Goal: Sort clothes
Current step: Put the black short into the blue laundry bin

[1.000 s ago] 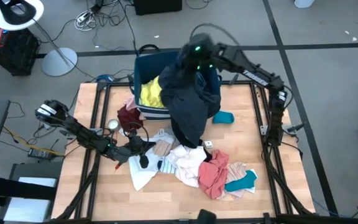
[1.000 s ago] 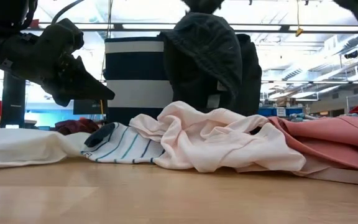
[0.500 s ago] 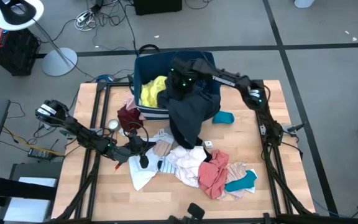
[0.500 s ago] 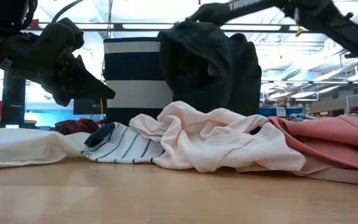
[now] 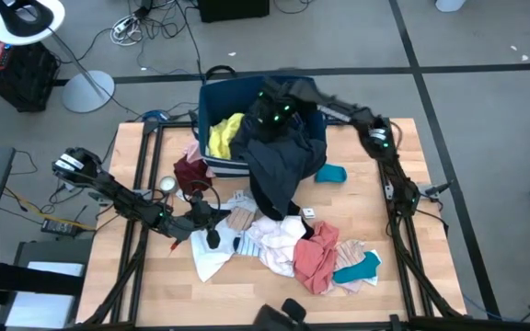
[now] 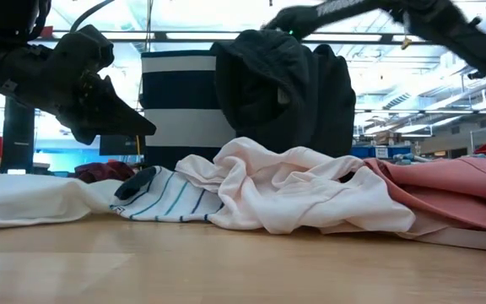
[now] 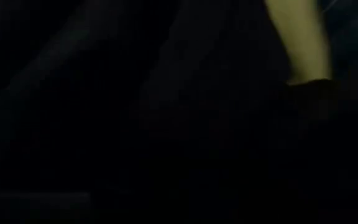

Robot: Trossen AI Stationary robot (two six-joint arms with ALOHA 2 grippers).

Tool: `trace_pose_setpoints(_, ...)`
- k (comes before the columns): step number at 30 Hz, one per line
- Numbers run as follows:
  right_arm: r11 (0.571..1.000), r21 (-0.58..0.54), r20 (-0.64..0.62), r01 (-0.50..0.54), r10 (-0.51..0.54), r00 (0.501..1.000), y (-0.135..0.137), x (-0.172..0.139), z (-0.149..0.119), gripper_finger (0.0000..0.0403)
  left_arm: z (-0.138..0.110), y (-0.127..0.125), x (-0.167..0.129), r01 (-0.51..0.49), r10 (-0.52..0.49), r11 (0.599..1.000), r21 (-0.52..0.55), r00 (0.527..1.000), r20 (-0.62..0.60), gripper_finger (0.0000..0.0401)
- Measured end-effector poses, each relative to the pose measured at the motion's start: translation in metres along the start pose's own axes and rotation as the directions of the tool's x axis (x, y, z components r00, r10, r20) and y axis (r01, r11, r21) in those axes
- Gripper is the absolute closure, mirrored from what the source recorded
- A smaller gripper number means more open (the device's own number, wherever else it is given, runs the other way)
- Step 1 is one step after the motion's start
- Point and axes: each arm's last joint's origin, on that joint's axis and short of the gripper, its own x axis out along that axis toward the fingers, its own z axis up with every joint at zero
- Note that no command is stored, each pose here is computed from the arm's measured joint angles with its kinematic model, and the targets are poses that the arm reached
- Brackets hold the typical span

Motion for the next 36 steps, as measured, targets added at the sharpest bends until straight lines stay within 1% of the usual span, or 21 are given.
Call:
trace_pose_setpoints(2,1.0,-0.029,0.081,0.009,-0.007,0.997,0.006,-0.034,0.0,0.0216,0.0,0.0,0.0,0.001,-0.001,1.0,-0.001,1.0,0.001,0.04)
trace_pose_setpoints(6,0.992,-0.087,0.244,0.089,-0.066,0.967,0.021,-0.1,-0.008,0.0217,0.0,0.0,0.0,0.0,0.0,1.0,-0.001,1.0,0.001,0.04)
trace_pose_setpoints(8,0.989,-0.118,0.313,0.093,-0.052,0.948,0.03,-0.135,-0.018,0.0216,0.0,0.0,0.0,0.001,-0.001,1.0,-0.001,1.0,0.001,0.04)
trace_pose_setpoints(10,0.985,-0.152,0.349,0.084,-0.026,0.937,0.042,-0.163,-0.031,0.0216,0.0,0.0,0.0,0.0,0.0,1.0,-0.001,1.0,0.001,0.04)
trace_pose_setpoints(12,0.98,-0.183,0.364,0.079,-0.007,0.931,0.055,-0.184,-0.046,0.0216,0.0,0.0,0.0,0.0,0.0,1.0,-0.001,1.0,0.001,0.04)
trace_pose_setpoints(14,0.973,-0.211,0.373,0.09,-0.005,0.928,0.07,-0.2,-0.061,0.0217,0.0,0.0,0.0,0.0,0.0,1.0,-0.001,1.0,0.001,0.04)
trace_pose_setpoints(16,0.965,-0.233,0.371,0.122,-0.028,0.928,0.083,-0.211,-0.077,0.0217,0.0,0.0,0.0,0.0,0.0,1.0,-0.001,1.0,0.001,0.04)
trace_pose_setpoints(21,0.934,-0.274,0.322,0.229,-0.135,0.937,0.113,-0.22,-0.112,0.0218,0.0,0.0,0.0,0.0,0.0,1.0,-0.001,1.0,0.001,0.04)
trace_pose_setpoints(26,0.889,-0.3,0.301,0.346,-0.256,0.919,0.137,-0.215,-0.139,0.0218,0.0,0.0,0.0,0.0,0.0,1.0,-0.001,1.0,0.001,0.04)
trace_pose_setpoints(28,0.869,-0.311,0.289,0.384,-0.298,0.91,0.144,-0.206,-0.15,0.0219,0.0,0.0,0.0,0.0,0.0,1.0,-0.001,1.0,0.001,0.04)
trace_pose_setpoints(32,0.85,-0.316,0.252,0.421,-0.353,0.901,0.149,-0.184,-0.175,0.022,0.0,0.0,0.0,-0.001,0.001,1.0,-0.001,1.0,0.001,0.04)
trace_pose_setpoints(36,0.838,-0.293,0.271,0.46,-0.389,0.88,0.15,-0.151,-0.204,0.022,0.0,0.0,0.0,-0.001,0.001,1.0,-0.001,1.0,0.002,0.04)
